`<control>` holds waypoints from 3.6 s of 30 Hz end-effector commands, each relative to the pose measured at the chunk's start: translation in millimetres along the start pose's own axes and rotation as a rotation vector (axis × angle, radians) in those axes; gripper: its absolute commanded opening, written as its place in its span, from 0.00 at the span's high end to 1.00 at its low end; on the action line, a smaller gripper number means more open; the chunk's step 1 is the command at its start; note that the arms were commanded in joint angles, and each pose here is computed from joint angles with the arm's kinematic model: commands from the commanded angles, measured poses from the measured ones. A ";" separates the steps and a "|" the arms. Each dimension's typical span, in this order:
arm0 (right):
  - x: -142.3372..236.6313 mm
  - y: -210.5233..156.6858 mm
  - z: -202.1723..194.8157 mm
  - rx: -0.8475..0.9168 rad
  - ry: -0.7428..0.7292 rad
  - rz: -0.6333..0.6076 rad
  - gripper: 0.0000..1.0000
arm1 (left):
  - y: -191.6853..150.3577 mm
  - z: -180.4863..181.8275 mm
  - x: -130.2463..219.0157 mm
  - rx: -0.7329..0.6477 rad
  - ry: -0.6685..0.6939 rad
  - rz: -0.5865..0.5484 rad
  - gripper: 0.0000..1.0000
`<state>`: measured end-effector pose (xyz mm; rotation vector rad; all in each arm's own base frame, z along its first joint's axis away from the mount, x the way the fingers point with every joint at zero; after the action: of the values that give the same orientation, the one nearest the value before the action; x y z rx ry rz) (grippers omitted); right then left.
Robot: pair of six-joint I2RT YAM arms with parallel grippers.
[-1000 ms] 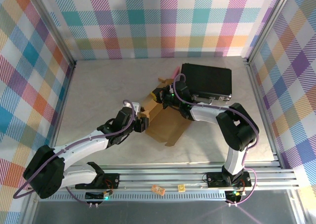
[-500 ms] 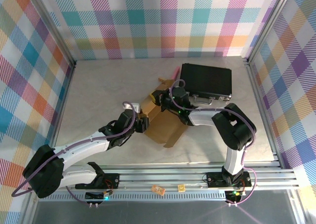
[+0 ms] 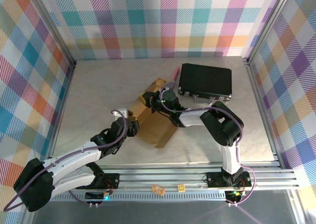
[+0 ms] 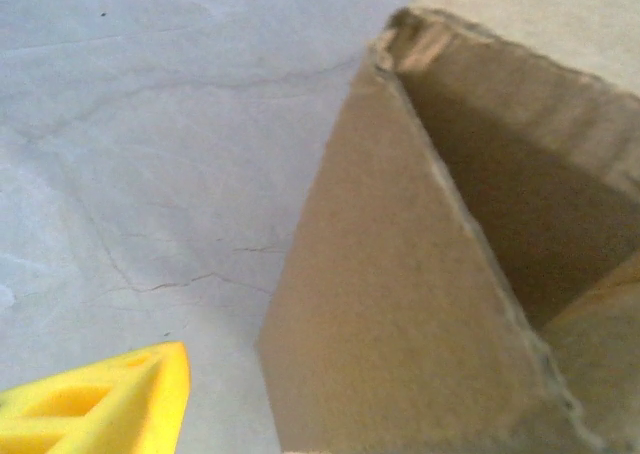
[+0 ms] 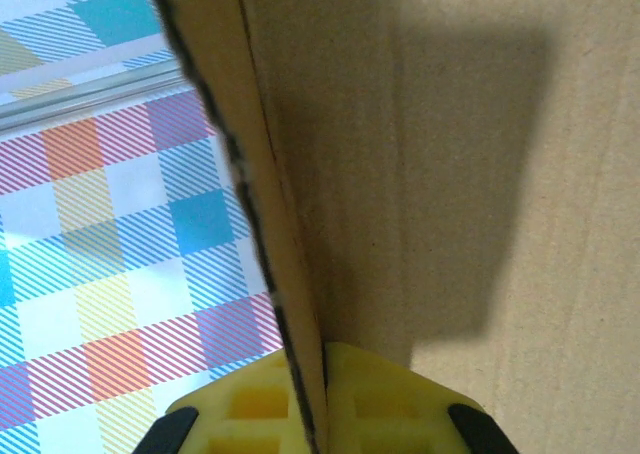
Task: Fold the paper box
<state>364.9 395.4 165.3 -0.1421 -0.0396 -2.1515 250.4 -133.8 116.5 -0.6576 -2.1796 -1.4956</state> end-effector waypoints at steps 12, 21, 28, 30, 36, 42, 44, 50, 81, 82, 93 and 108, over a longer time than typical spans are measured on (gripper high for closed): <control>-7.9 -3.8 -22.1 -0.028 -0.009 0.033 1.00 | 1.1 -20.3 -11.4 -0.025 -0.105 0.017 0.43; -4.5 3.8 -17.6 -0.037 -0.015 0.015 1.00 | -0.3 -33.0 7.6 -0.052 -0.204 0.078 0.35; -3.1 8.6 -15.1 -0.040 -0.016 0.008 1.00 | 14.8 -5.4 45.9 0.049 -0.143 0.018 0.33; -2.6 9.7 -15.5 -0.042 -0.017 0.009 1.00 | 15.3 -1.2 60.3 0.085 -0.168 0.018 0.33; -2.1 11.9 -14.8 -0.045 -0.014 0.007 1.00 | 6.3 24.6 82.3 0.106 -0.094 0.066 0.44; -2.3 10.5 -15.7 -0.048 -0.020 0.016 1.00 | -0.6 24.5 54.6 0.040 -0.006 0.090 0.51; -2.4 10.3 -17.5 -0.046 -0.025 0.018 1.00 | 2.1 19.2 40.4 0.004 0.013 0.075 0.51; -3.4 7.2 -19.0 -0.035 -0.012 0.040 1.00 | 11.5 -5.1 10.2 -0.003 -0.066 0.030 0.53; -3.3 5.3 -23.0 -0.051 -0.019 0.053 1.00 | 5.5 -38.1 -35.7 -0.020 -0.111 0.073 0.59; -3.6 5.5 -22.5 -0.050 -0.019 0.052 1.00 | 5.8 -39.2 -37.7 -0.017 -0.108 0.074 0.60; -4.0 5.6 -22.5 -0.067 -0.020 0.047 1.00 | 20.0 -35.2 -49.8 0.052 0.057 -0.002 0.70; -4.1 1.9 -21.3 -0.082 -0.038 0.051 1.00 | 21.3 -35.2 -85.4 0.020 0.239 0.004 1.00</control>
<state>400.6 368.1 156.3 -0.1406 -0.0046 -2.2836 321.1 -170.4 87.3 -0.5083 -1.9722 -1.4892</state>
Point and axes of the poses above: each hand's point on the last joint's axis, 136 mm out from that joint toward the fingers, its own x axis back along the fingers, its own z axis along the line the jaws close on, y = z × x, the point moved 2 cm from there along x, back along the fingers, and after that the axes turned 10 degrees about x, right-handed, at the moved point
